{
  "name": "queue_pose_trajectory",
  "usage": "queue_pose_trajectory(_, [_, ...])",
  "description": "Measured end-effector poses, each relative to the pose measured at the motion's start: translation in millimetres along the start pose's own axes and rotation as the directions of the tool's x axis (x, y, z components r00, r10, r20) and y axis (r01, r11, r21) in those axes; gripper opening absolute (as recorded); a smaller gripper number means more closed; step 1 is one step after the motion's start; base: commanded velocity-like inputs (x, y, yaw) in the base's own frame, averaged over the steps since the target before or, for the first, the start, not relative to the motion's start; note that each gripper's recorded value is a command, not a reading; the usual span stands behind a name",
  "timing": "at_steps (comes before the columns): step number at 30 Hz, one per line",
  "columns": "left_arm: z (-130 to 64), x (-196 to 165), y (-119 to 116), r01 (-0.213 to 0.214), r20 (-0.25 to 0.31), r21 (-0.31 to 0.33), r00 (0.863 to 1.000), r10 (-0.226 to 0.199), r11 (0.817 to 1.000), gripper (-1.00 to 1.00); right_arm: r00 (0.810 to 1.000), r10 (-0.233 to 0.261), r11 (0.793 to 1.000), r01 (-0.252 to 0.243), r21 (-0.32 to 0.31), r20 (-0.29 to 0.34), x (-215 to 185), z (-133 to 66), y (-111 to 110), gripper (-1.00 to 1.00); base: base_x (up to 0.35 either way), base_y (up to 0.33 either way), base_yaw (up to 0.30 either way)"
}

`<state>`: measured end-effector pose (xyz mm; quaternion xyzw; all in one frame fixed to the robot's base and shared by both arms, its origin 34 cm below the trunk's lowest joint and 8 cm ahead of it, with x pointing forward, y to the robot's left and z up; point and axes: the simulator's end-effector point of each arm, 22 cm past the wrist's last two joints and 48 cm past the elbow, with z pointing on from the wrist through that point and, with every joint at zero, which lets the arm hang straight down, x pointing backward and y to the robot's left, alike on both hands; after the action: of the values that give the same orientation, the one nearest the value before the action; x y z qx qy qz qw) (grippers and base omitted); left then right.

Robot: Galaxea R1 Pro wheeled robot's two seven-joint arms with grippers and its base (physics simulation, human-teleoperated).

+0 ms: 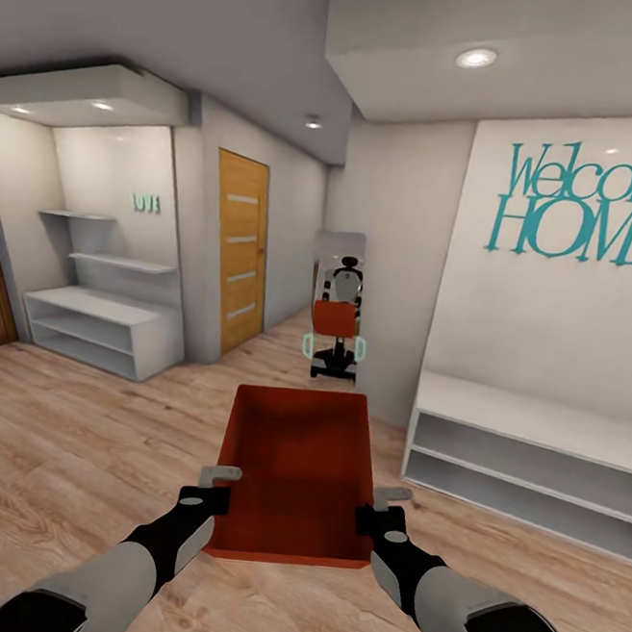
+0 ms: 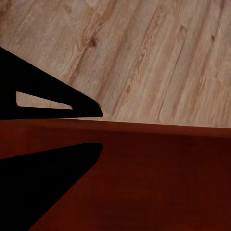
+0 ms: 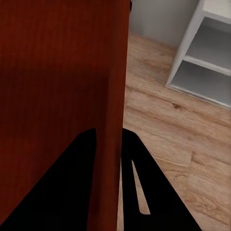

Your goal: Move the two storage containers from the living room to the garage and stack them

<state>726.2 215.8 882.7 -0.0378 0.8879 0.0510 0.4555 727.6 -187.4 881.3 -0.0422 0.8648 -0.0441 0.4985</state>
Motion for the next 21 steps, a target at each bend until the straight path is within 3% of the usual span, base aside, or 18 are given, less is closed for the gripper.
queue_pose_trajectory(6, [-0.1, 0.0, -0.2, 0.000, 0.000, 0.000, 1.000, 0.000, 1.000, -1.00, 1.000, 0.000, 1.000, 0.000, 0.000, 0.000, 0.0, 0.1, -0.2, -1.00, 0.323, 0.000, 0.031])
queue_pose_trajectory(21, [0.7, 1.5, 0.1, 0.000, -0.003, 0.000, 1.000, 0.000, 1.000, -1.00, 1.000, 0.000, 1.000, 0.000, -0.001, -0.003, 1.4, 0.6, 0.3, -1.00, 0.323, 0.000, 0.261])
